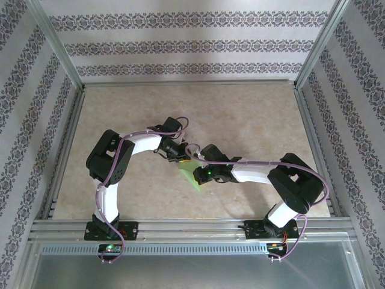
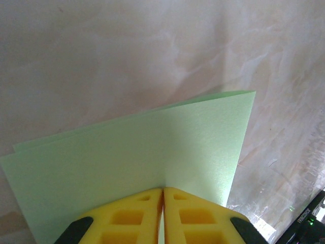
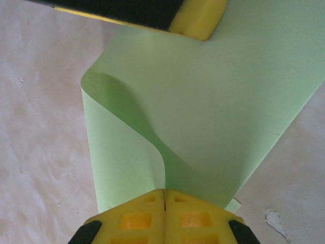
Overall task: Fold a paper plane with a square sheet of paper (fold left side to right side)
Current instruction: Third fold the triangle at the center of the table.
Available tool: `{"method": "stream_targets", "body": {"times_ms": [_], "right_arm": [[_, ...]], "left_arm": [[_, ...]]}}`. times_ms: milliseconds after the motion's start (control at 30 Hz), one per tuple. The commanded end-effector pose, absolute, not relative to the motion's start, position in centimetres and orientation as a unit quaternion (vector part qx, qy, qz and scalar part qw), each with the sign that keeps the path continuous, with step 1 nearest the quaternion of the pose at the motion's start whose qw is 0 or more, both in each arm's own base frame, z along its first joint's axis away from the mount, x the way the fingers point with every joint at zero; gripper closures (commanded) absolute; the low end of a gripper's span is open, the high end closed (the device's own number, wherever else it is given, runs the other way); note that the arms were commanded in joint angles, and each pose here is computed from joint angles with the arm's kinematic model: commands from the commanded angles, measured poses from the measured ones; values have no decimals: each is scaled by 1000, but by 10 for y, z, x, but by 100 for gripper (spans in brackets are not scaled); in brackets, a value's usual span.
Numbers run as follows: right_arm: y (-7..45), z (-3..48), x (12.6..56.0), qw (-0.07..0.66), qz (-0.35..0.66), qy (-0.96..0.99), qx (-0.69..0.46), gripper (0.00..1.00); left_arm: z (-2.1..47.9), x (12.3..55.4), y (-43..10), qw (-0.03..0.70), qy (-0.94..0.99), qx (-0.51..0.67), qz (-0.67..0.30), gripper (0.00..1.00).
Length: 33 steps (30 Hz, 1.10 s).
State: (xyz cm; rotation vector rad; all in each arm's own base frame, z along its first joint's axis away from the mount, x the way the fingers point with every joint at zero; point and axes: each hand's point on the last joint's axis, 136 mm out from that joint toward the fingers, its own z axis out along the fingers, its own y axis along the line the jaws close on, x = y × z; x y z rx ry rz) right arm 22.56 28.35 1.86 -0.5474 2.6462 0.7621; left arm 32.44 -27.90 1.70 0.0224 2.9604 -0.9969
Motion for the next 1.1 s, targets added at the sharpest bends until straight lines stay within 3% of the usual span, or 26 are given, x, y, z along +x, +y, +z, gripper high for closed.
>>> {"method": "stream_targets", "body": {"times_ms": [0, 1067], "right_arm": [[279, 8, 218, 153, 254, 936, -187, 100], [275, 15, 217, 165, 257, 934, -183, 100]], "left_arm": [[-10, 305, -259, -22, 967, 2, -253, 88], [-12, 305, -259, -23, 968, 1, -250, 88]]}}
